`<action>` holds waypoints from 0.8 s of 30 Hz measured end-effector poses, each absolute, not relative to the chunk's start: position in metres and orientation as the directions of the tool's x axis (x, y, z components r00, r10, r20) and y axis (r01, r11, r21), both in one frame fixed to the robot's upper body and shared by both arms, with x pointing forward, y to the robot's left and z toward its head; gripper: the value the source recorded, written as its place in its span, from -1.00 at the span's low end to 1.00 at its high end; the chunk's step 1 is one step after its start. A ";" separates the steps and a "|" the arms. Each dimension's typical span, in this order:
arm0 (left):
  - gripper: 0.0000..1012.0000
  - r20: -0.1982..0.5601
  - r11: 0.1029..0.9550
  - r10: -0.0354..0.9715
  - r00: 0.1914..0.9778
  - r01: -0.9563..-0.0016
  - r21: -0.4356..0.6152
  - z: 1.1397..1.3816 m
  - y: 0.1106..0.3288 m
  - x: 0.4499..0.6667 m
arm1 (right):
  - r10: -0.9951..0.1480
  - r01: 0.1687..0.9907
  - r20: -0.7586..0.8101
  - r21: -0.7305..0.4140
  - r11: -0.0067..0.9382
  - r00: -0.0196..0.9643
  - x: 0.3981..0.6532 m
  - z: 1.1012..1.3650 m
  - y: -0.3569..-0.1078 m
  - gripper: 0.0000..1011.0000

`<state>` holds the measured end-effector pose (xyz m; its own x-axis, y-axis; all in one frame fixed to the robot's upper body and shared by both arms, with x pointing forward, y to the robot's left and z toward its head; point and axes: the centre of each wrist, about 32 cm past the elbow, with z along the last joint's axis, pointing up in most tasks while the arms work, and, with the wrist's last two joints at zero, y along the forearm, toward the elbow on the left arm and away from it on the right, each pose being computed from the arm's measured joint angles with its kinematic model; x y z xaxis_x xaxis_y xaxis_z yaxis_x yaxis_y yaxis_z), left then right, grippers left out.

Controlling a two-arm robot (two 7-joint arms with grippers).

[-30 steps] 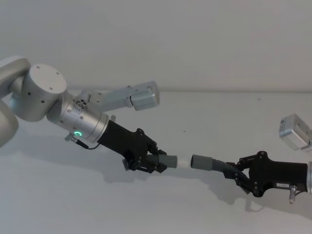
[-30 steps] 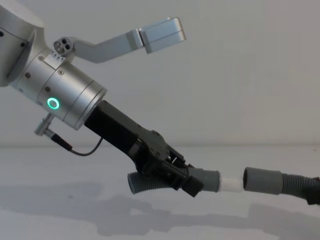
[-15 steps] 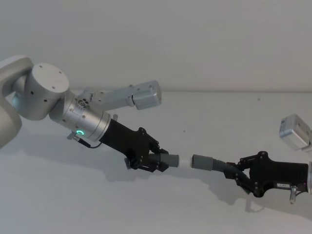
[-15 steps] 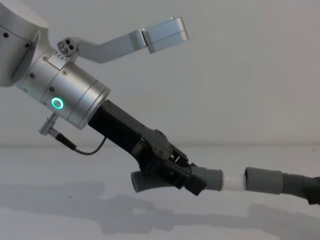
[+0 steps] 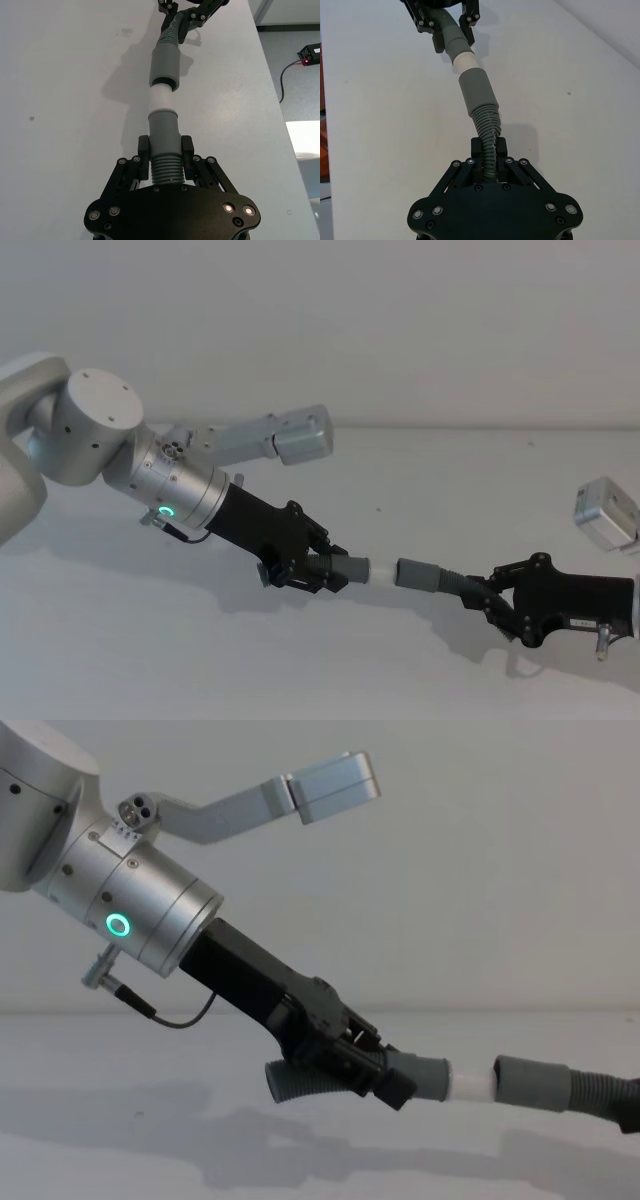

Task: Use both hands to pick up one end of the pipe from the table, align the ends, and insert them.

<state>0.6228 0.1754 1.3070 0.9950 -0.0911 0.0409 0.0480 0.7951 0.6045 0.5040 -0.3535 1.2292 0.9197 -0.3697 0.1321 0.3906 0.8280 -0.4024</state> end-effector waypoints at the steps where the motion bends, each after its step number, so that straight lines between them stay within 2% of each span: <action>1: -0.30 0.041 0.795 -0.091 0.995 0.048 0.605 1.307 0.175 0.623 | -0.370 0.391 0.132 -0.403 0.828 0.920 0.504 1.229 -0.353 -0.73; 24: -0.30 0.037 0.794 -0.087 0.996 0.047 0.606 1.308 0.177 0.619 | -0.384 0.398 0.123 -0.419 0.816 0.915 0.506 1.226 -0.354 -0.73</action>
